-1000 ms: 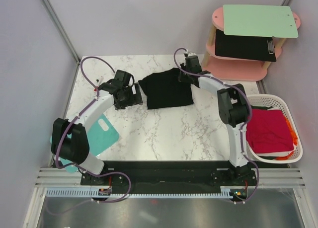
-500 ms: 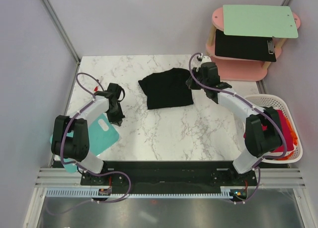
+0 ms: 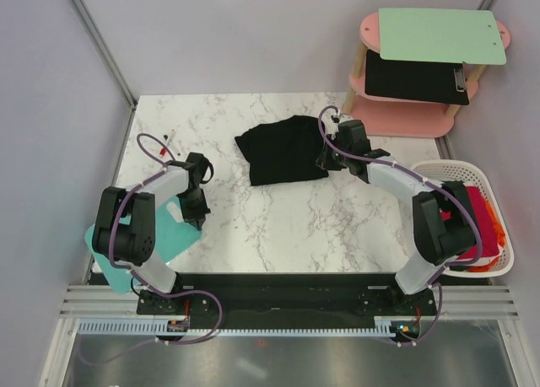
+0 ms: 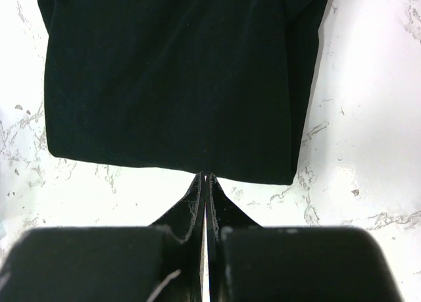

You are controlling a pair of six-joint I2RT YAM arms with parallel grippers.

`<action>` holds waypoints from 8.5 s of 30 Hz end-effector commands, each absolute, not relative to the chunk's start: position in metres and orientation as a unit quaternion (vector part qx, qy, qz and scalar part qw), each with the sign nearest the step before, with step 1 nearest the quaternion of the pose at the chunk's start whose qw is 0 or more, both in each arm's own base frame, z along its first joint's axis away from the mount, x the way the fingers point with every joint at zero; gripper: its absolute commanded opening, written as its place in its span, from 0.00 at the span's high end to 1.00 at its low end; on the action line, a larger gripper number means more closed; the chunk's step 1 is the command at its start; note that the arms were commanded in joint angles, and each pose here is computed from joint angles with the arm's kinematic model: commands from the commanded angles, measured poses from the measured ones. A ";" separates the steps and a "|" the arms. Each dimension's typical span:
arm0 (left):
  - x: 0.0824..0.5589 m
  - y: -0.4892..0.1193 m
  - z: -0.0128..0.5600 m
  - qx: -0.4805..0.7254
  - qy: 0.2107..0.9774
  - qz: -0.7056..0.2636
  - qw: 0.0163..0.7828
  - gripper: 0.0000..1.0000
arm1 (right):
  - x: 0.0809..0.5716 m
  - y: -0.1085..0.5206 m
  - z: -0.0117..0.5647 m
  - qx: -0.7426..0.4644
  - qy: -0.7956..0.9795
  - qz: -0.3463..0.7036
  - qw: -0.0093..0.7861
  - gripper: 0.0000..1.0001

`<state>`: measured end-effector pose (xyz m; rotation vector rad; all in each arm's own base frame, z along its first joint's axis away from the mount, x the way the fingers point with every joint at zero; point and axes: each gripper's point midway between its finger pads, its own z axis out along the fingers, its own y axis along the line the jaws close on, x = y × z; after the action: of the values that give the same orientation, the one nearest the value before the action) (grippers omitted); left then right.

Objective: Fold and stack the t-shirts
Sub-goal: Put the neatly folded tshirt into the corner of the board with the right arm

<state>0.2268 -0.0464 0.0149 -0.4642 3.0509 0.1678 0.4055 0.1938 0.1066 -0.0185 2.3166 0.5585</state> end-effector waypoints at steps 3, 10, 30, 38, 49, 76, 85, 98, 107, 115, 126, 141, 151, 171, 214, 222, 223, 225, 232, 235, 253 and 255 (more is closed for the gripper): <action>0.223 -0.061 0.038 -0.129 0.990 0.023 0.058 0.98 | 0.415 0.204 0.122 -0.009 0.892 0.241 0.382 0.98; 0.193 -0.081 0.035 -0.089 0.994 0.055 0.024 0.98 | 0.411 0.204 0.107 -0.005 0.899 0.242 0.365 0.98; 0.167 -0.034 0.005 -0.110 0.952 0.279 -0.060 0.98 | 0.411 0.201 0.116 -0.003 0.894 0.269 0.359 0.97; 0.180 -0.029 -0.017 -0.142 0.953 0.261 -0.053 0.98 | 0.414 0.199 0.122 0.001 0.890 0.284 0.357 0.97; 0.214 0.015 -0.006 -0.231 0.935 0.267 -0.002 0.98 | 0.410 0.204 0.109 -0.007 0.895 0.294 0.335 0.97; 0.290 -0.080 0.087 -0.178 0.946 -0.091 0.255 0.98 | 0.400 0.269 0.126 -0.139 0.893 0.215 0.369 0.96; 0.285 -0.085 0.198 -0.146 0.877 -0.176 0.423 0.00 | 0.423 0.353 0.121 -0.201 0.876 0.224 0.376 0.97; 0.281 -0.093 0.190 -0.142 0.881 -0.194 0.408 0.00 | 0.474 0.436 0.053 -0.226 0.880 0.206 0.363 0.99; 0.273 -0.094 0.162 -0.143 0.892 -0.194 0.383 0.00 | 0.519 0.435 0.028 -0.179 0.878 0.153 0.418 0.99; 0.269 -0.097 0.145 -0.142 0.899 -0.196 0.366 0.00 | 0.530 0.400 0.004 -0.135 0.896 0.113 0.408 1.00; 0.268 -0.105 0.131 -0.140 0.901 -0.215 0.351 0.02 | 0.531 0.306 -0.008 -0.050 0.927 0.066 0.366 1.00; 0.266 -0.110 0.123 -0.136 0.902 -0.227 0.340 0.02 | 0.494 0.206 -0.017 0.006 0.954 -0.014 0.300 1.00; 0.262 -0.114 0.123 -0.136 0.900 -0.240 0.338 0.03 | 0.467 0.142 -0.019 0.067 0.962 -0.038 0.261 1.00; 0.261 -0.117 0.119 -0.134 0.900 -0.249 0.332 0.03 | 0.411 0.071 -0.032 0.099 0.972 -0.095 0.191 1.00; 0.256 -0.124 0.120 -0.104 0.898 -0.266 0.335 0.00 | 0.425 0.201 0.127 -0.050 0.912 0.146 0.380 0.23; 0.254 -0.125 0.116 -0.102 0.900 -0.268 0.329 0.00 | 0.427 0.126 0.126 0.038 0.910 0.007 0.412 1.00; 0.253 -0.124 0.115 -0.102 0.900 -0.268 0.328 0.00 | 0.425 0.112 0.121 0.051 0.914 -0.020 0.401 1.00; 0.253 -0.124 0.115 -0.103 0.900 -0.268 0.329 0.00 | 0.426 0.100 0.113 0.059 0.920 -0.043 0.385 1.00; 0.251 -0.124 0.107 -0.104 0.903 -0.265 0.322 0.00 | 0.419 0.073 0.092 0.078 0.924 -0.100 0.361 1.00; 0.249 -0.124 0.105 -0.105 0.904 -0.266 0.319 0.00 | 0.419 0.072 0.078 0.073 0.930 -0.110 0.344 1.00; 0.248 -0.125 0.106 -0.099 0.902 -0.268 0.323 0.00 | 0.420 0.108 0.040 0.055 0.950 -0.059 0.303 1.00; 0.248 -0.124 0.108 -0.100 0.901 -0.268 0.327 0.00 | 0.420 0.101 0.057 0.067 0.941 -0.070 0.324 1.00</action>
<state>0.2463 -0.1192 0.0993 -0.3267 2.4071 -0.6662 0.4184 0.0998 0.0309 0.1225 2.5345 -0.1978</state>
